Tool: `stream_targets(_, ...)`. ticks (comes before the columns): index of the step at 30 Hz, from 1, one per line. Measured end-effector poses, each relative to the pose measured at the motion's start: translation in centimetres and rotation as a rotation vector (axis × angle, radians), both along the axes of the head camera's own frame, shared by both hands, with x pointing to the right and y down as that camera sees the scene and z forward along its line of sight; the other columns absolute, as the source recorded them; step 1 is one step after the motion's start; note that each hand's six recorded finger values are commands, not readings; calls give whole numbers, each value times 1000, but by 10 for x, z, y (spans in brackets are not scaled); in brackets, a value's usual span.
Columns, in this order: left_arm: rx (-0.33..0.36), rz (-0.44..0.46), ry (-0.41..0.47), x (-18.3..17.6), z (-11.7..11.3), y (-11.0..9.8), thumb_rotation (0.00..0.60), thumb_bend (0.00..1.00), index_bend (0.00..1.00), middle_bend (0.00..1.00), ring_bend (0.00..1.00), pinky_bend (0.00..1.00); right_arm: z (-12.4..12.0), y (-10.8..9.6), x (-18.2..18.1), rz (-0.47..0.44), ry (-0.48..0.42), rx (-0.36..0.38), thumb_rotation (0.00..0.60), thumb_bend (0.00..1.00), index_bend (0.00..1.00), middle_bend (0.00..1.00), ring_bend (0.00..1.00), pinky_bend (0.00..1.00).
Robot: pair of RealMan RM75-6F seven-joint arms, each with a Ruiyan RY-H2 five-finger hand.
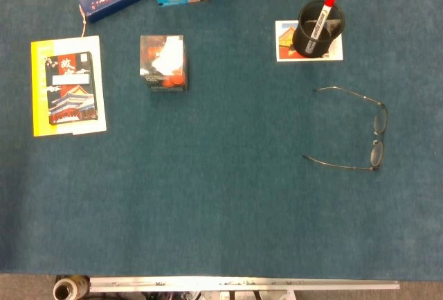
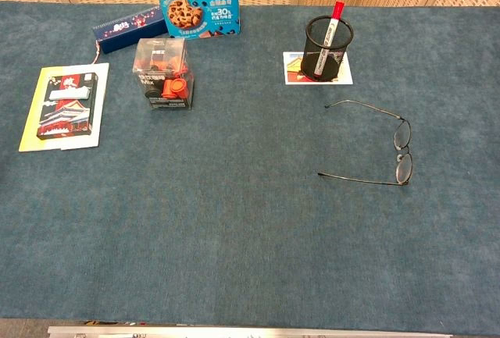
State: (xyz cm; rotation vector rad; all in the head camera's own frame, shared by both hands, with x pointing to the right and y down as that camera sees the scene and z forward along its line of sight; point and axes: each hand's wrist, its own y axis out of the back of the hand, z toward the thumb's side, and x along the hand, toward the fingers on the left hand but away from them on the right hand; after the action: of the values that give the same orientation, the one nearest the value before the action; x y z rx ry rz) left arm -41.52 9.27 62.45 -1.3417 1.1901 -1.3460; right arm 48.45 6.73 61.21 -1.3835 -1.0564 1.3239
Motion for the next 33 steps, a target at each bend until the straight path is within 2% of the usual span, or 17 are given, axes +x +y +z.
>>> stream_targets(13, -11, -8, -8, -2, 2, 2, 600, 521, 585, 522, 495, 627, 7, -2, 0, -1, 0, -26, 600, 373, 488, 462, 375, 671)
stream_targets(17, 4, -8, -4, -2, -1, 2, 600, 522, 585, 522, 495, 627, 8, 0, -6, -25, -4, -35, 600, 373, 488, 462, 375, 670)
stream_targets(20, 9, -9, -5, -2, -2, 3, 600, 522, 586, 522, 495, 627, 8, 1, -11, -51, -1, -41, 600, 388, 488, 462, 372, 632)
stream_targets(25, 21, -5, -30, -1, -5, 5, 600, 521, 585, 521, 495, 627, 11, 4, -21, -103, 20, -65, 600, 453, 488, 462, 365, 541)
stream_targets(33, 35, -14, -31, -2, -8, 5, 600, 522, 567, 521, 495, 627, 20, 0, -32, -189, 83, -142, 600, 605, 488, 463, 345, 529)
